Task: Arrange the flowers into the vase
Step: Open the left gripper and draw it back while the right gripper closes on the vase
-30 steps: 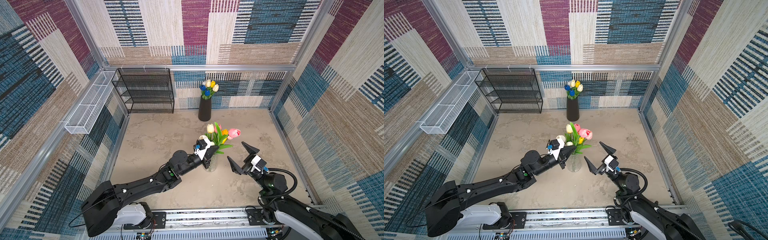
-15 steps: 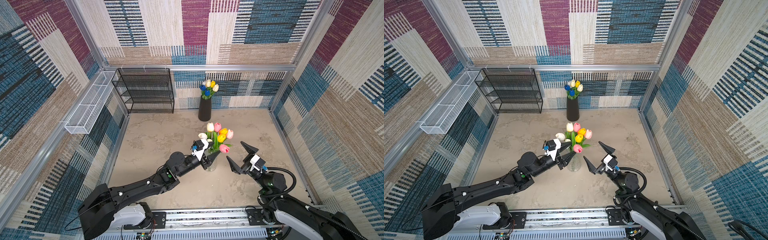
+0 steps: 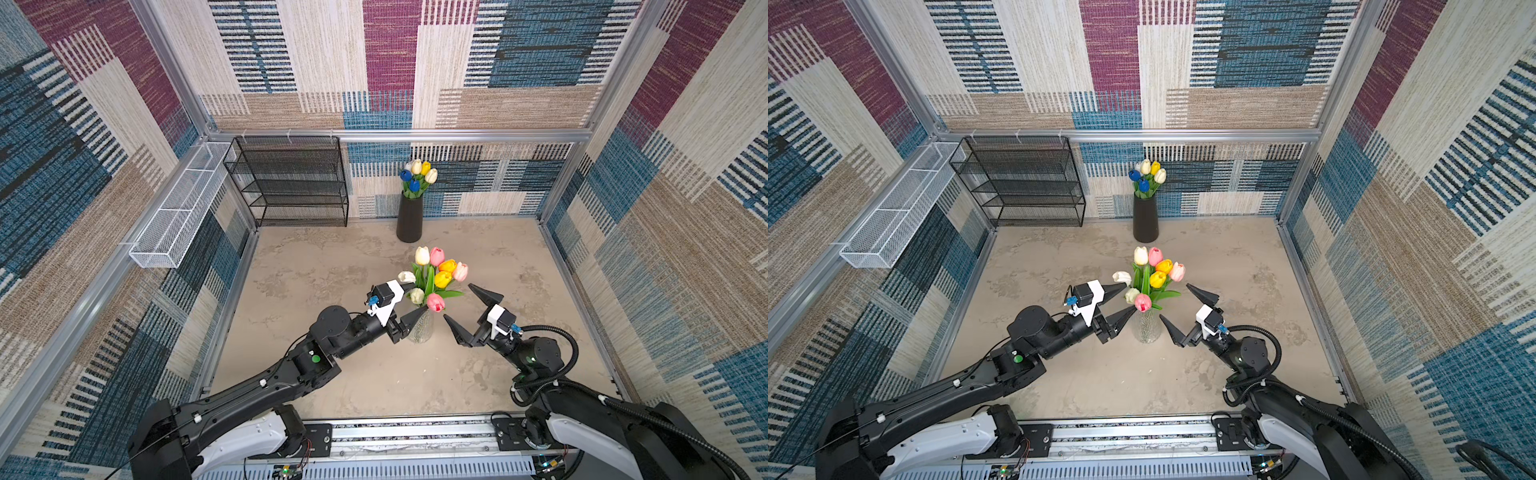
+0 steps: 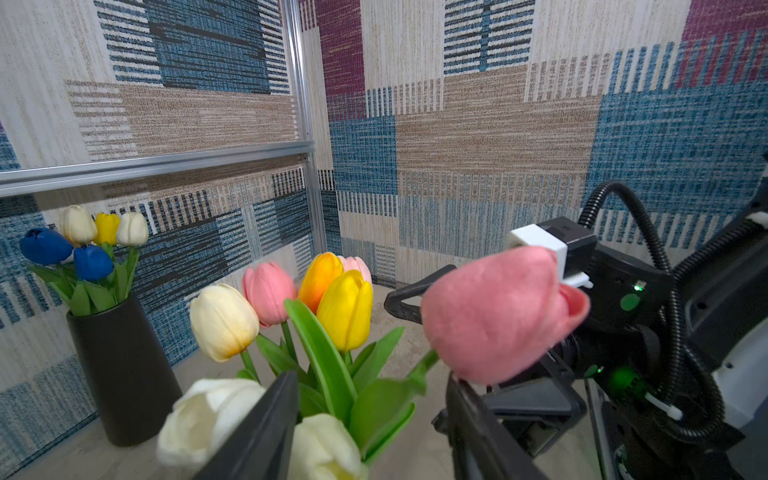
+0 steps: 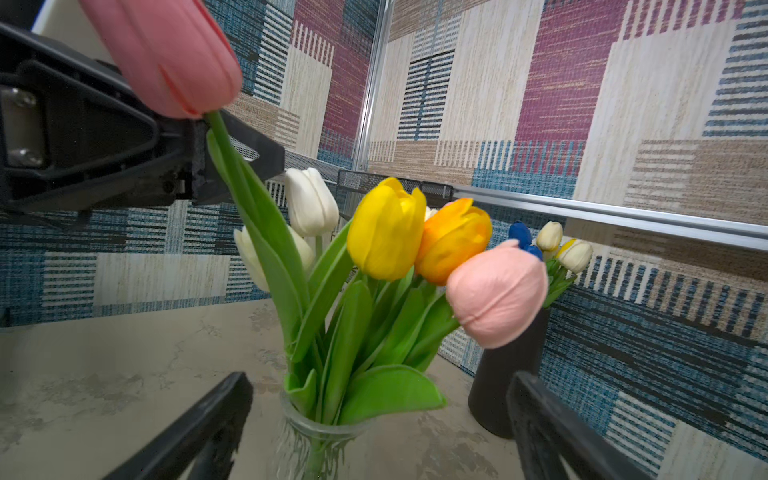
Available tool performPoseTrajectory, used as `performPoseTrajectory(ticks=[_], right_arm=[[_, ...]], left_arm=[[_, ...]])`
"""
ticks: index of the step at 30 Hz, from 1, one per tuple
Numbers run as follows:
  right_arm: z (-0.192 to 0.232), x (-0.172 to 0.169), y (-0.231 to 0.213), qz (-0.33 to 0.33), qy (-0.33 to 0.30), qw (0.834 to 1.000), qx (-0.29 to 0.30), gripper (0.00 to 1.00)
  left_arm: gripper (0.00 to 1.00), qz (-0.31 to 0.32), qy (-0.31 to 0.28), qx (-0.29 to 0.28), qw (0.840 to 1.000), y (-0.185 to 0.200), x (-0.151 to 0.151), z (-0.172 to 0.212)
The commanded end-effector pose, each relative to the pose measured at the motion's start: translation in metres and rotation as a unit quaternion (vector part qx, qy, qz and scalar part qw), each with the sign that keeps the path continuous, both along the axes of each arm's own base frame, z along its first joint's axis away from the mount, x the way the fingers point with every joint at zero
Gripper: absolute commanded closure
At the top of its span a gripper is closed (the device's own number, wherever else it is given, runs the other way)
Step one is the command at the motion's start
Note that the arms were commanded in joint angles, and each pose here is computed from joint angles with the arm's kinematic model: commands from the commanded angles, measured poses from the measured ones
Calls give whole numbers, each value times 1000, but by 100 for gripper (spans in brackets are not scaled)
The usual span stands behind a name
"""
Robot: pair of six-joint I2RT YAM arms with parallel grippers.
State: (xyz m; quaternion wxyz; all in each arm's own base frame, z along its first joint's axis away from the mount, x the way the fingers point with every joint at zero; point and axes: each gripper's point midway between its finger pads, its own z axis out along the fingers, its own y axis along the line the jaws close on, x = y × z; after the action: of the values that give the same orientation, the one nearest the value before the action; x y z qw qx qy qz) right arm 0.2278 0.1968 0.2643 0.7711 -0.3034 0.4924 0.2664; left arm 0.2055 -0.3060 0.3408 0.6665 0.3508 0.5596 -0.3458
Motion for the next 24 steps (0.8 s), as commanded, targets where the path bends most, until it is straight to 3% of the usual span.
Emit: performPoseTrajectory(ticks=[1,3,5,7,21,24], right_arm=[[5,-5,9,29,-16,999,-2,0],[2,-3,11,34,-9,999,-4,0],[-2,-1,14,36,-2,999,-8,0],[-8,2,14,32,4,999,-15,0],[-58,17,40,85,89,991,-53,0],[-63,25,45,86,101,990,-54,0]], left_arm=[[60,34,3,54,998,9,11,-26],[62,36,14,63,997,10,16,-34],[54,23,16,65,997,7,13,-32],[53,19,12,56,998,9,11,-25],[45,61,-69,-15,996,69,-22,31],[33,92,-57,-4,994,79,-17,10]])
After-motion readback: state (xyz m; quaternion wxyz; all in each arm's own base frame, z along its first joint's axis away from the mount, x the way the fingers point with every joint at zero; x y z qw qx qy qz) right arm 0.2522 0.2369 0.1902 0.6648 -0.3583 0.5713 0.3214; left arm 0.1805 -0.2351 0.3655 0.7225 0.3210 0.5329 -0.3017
